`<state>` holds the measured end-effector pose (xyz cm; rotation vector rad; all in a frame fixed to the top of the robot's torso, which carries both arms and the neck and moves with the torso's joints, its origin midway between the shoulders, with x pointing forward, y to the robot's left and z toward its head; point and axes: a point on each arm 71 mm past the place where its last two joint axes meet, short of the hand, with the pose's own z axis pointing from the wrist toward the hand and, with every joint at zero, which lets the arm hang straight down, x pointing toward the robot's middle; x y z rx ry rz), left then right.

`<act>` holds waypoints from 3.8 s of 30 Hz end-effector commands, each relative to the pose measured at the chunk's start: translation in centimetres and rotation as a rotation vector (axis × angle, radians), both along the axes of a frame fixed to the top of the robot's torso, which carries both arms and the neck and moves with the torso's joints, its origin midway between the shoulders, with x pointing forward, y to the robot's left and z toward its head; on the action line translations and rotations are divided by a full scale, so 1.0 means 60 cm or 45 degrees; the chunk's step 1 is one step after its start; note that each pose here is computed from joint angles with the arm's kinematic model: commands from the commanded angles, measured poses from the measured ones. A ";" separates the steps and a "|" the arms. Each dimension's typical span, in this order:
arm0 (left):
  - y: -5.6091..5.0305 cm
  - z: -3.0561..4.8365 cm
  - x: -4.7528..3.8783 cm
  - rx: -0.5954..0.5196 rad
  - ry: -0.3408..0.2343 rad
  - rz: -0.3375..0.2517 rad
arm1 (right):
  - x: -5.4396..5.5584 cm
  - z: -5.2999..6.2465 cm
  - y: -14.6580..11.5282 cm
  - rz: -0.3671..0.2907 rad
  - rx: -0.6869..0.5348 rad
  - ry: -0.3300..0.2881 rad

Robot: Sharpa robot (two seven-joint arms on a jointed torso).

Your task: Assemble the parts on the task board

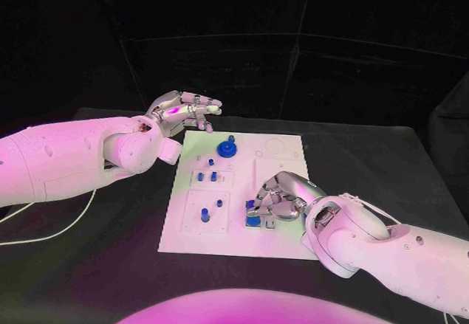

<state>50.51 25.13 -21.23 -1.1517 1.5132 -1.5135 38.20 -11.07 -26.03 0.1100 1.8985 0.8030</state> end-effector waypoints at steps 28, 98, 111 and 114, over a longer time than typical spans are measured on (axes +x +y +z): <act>0.000 0.002 0.000 -0.009 0.001 -0.011 | 0.003 -0.009 0.002 0.055 -0.169 -0.013; 0.001 -0.006 -0.004 -0.002 0.012 -0.019 | 0.012 -0.025 -0.160 -0.179 -0.524 0.069; 0.001 -0.007 -0.005 -0.003 0.017 -0.025 | 0.013 -0.028 -0.142 -0.115 -0.645 0.002; 0.002 -0.007 -0.005 -0.003 0.017 -0.025 | 0.013 -0.028 -0.140 -0.119 -0.644 0.002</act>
